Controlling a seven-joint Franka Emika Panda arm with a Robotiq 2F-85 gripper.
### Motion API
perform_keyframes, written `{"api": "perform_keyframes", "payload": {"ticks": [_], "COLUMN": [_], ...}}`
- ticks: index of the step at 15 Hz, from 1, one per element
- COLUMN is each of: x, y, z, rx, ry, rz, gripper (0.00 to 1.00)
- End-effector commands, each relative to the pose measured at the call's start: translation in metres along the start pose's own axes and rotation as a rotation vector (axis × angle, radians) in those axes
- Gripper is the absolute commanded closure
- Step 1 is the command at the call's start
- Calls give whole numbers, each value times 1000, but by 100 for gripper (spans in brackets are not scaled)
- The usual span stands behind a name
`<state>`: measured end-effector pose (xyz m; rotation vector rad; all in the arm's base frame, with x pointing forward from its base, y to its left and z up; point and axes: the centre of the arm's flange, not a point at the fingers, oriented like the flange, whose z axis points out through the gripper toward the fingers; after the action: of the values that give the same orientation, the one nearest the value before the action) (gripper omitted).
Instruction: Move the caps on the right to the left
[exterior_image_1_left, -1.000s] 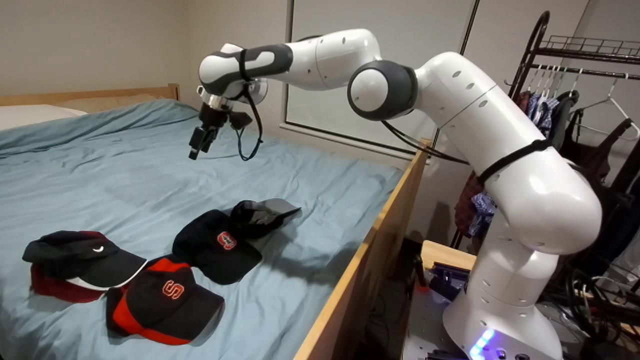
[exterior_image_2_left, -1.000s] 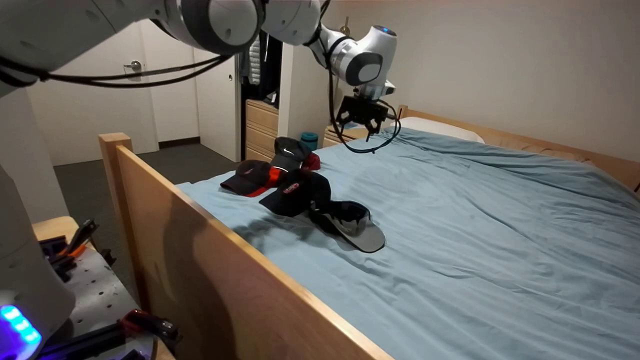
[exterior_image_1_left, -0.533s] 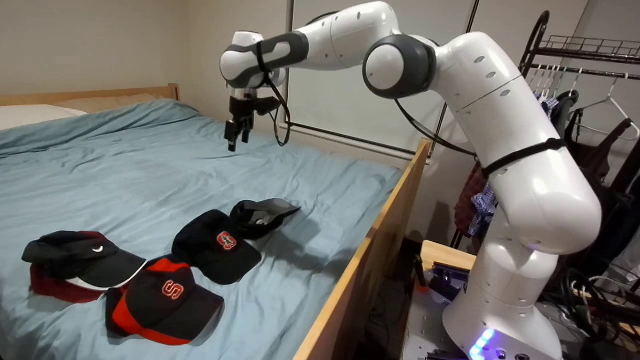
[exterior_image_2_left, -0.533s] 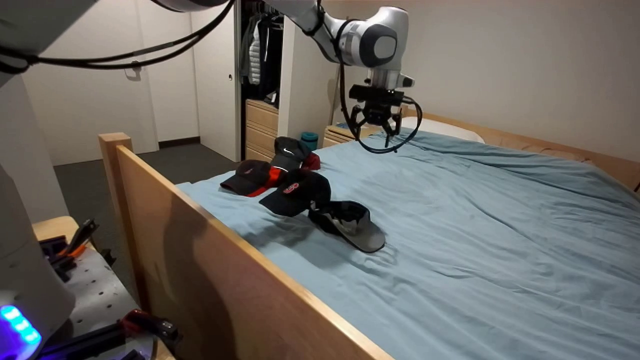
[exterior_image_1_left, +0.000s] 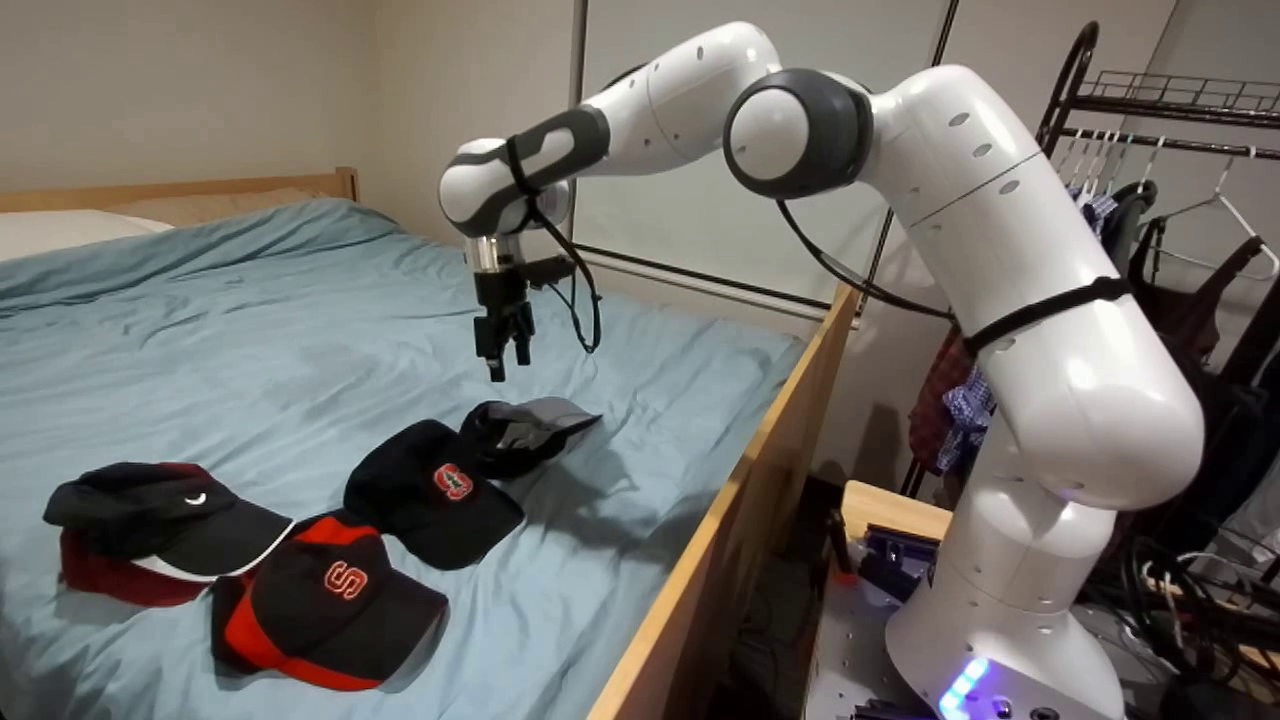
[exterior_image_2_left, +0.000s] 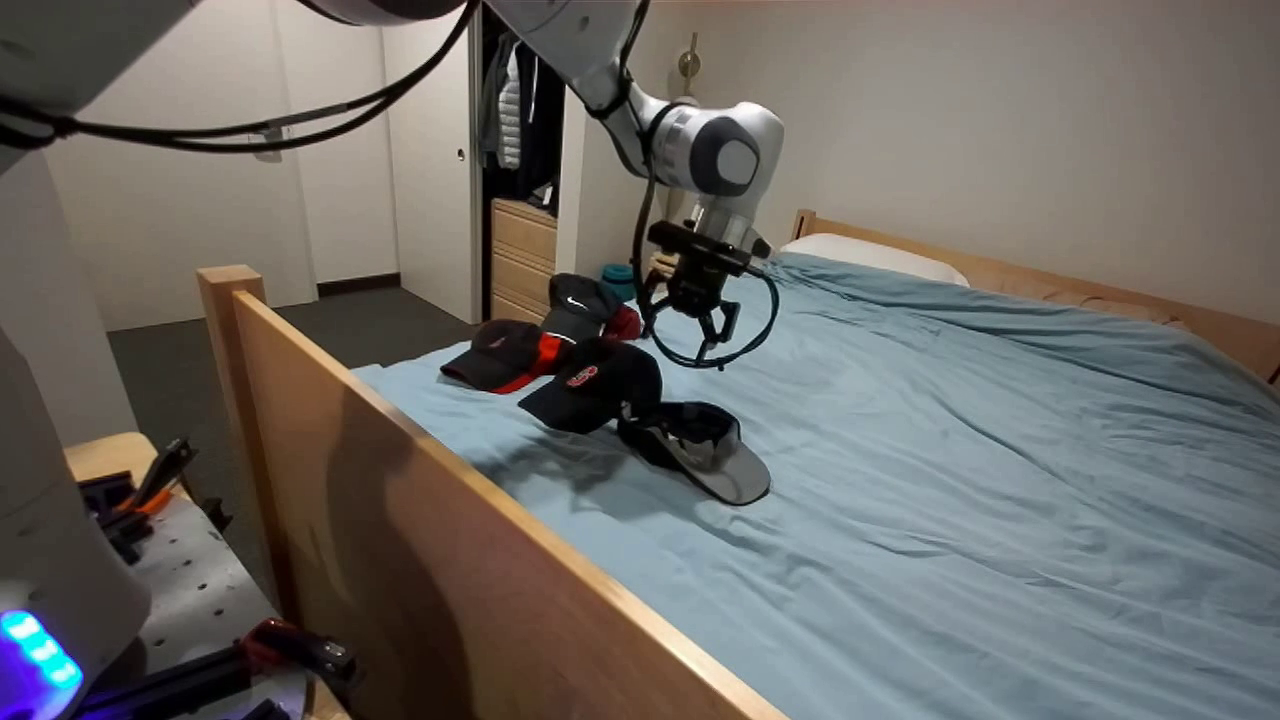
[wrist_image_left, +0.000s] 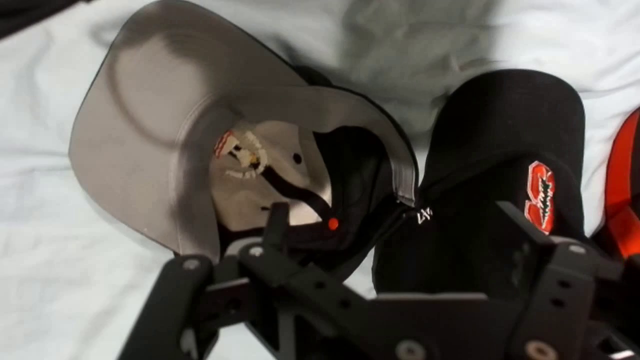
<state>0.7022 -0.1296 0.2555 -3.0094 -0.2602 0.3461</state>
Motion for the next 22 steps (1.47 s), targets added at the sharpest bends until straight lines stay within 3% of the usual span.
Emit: {"api": "perform_keyframes", "payload": {"ticks": [1,6,8,12,19,20,21,22], "x": [-9,-18,-22,-22,-26,-25,-23,-21], "y": [-8,-15,-13,-9,-21,-20,-18,-17], "z": [34,72,85,109,129,130,129,128], "rx": [8,66,37,31,74,63,61,57], "ry": [15,32,67,151,167,180,192,204], "rz": [60,184,221,210,222,216,216,216], "gripper": [0,0,0,0,0,9,26,33]}}
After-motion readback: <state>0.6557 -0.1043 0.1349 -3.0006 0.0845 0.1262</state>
